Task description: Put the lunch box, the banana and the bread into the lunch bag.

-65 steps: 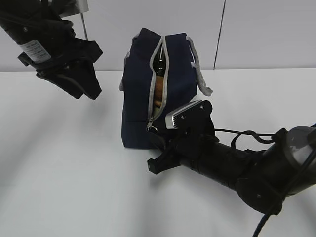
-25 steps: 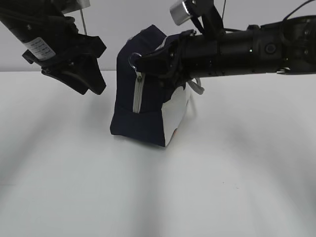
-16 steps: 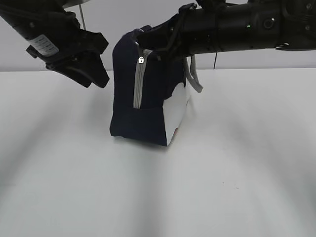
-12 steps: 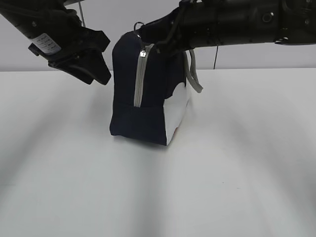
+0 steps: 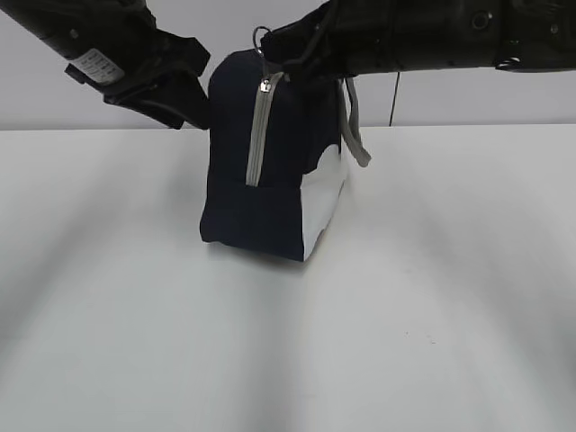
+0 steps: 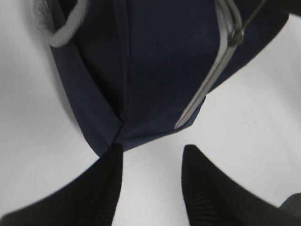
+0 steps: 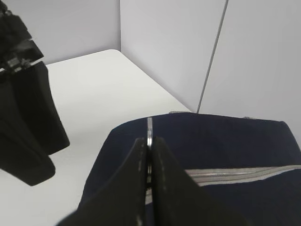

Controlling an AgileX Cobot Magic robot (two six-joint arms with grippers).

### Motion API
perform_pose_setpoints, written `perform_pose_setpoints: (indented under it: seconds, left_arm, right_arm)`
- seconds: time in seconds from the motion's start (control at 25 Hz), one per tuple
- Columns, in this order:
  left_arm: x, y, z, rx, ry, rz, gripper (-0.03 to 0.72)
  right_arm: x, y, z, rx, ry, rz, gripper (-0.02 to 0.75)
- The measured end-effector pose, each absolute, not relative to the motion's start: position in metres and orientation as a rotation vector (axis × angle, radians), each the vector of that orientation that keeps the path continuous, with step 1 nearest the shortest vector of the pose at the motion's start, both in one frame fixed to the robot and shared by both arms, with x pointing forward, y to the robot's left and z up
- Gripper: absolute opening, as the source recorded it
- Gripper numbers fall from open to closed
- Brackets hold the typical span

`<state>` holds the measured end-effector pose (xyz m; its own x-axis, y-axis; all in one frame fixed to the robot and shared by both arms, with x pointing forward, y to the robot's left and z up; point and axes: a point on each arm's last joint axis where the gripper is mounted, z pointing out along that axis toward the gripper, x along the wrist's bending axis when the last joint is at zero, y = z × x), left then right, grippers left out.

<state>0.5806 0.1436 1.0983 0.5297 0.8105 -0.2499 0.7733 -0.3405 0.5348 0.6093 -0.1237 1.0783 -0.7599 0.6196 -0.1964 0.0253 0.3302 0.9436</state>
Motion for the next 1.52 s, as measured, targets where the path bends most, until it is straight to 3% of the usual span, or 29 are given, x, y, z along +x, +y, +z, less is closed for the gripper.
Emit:
perform_pose_setpoints:
  seconds: [0.12, 0.36, 0.56, 0.76, 1.32, 1.52]
  left_arm:
    - [0.585, 0.142, 1.098, 2.142, 1.229, 0.093, 0.323]
    - [0.602, 0.162, 1.094, 2.062, 1.105, 0.032, 0.423]
    - [0.604, 0.174, 1.098, 2.050, 0.944, 0.026, 0.432]
    - [0.595, 0.171, 1.068, 2.083, 0.836, -0.039, 0.432]
    - [0.606, 0.163, 1.035, 1.961, 0.821, -0.056, 0.376]
    - [0.608, 0.164, 1.035, 1.953, 0.832, -0.015, 0.289]
  right_arm:
    - [0.611, -0.123, 1.074, 0.589, 2.075, 1.464, -0.016]
    - [0.611, -0.122, 1.071, 0.598, 2.082, 1.469, -0.016]
    - [0.612, -0.122, 1.071, 0.602, 2.085, 1.472, -0.016]
    - [0.612, -0.123, 1.071, 0.608, 2.082, 1.471, -0.016]
    - [0.614, -0.127, 1.071, 0.618, 2.078, 1.475, -0.016]
    - [0.614, -0.127, 1.071, 0.618, 2.078, 1.478, -0.016]
